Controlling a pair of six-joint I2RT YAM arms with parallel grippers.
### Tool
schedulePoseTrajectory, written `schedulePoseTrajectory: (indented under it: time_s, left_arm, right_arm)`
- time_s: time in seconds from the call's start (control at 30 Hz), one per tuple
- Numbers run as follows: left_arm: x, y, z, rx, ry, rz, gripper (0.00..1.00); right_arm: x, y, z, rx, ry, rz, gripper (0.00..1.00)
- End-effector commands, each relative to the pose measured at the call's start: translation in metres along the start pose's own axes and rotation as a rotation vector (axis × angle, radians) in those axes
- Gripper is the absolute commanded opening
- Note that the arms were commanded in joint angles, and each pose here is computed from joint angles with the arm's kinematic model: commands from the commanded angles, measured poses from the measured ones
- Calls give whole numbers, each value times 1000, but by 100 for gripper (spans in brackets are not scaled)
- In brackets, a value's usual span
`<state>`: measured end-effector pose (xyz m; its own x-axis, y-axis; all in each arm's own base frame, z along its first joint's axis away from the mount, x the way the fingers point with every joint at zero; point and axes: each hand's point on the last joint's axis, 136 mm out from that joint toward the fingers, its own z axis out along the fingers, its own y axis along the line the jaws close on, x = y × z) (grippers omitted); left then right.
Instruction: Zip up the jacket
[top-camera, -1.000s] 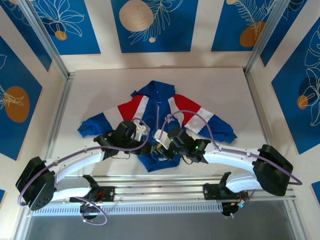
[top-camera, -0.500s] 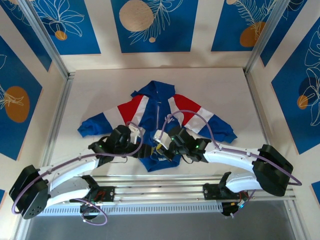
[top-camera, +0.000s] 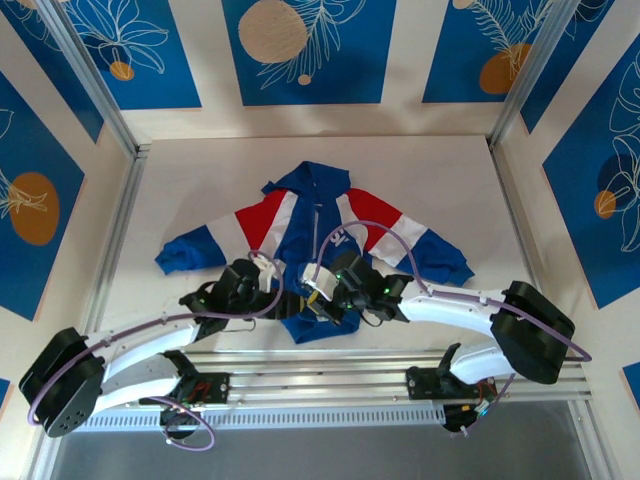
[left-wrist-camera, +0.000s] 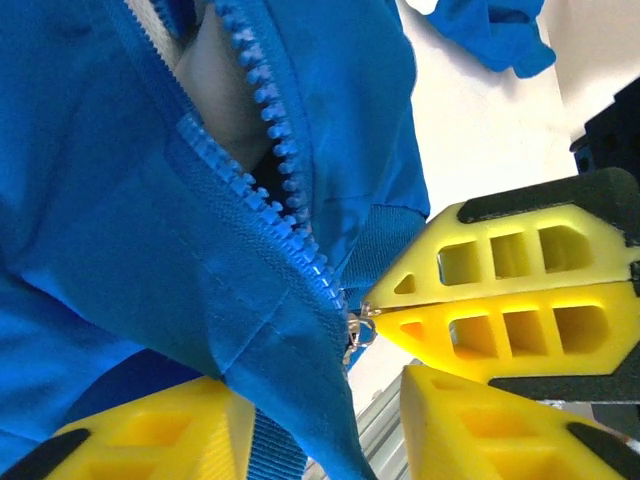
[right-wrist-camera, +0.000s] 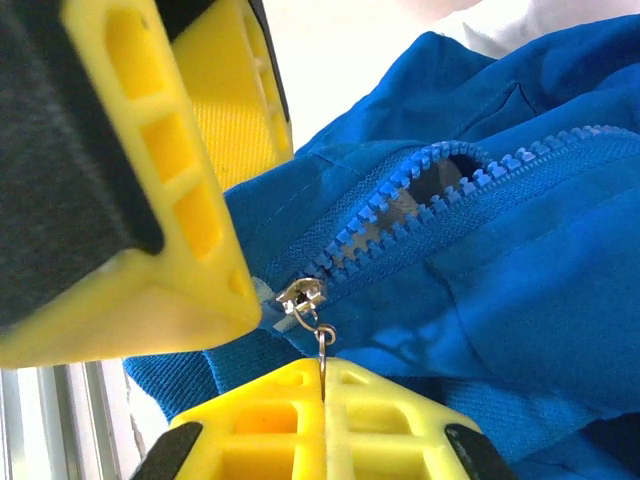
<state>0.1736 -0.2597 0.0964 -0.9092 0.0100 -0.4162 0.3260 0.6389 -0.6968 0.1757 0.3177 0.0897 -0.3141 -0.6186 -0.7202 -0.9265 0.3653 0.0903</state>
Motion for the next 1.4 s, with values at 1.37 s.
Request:
schedulePoseTrajectory:
  time_s: [1.37]
  left_arm:
    - [21,-11,-22,3,129,29,0]
  right_arm:
    - [-81,-64,-9,402,-161,-63,0]
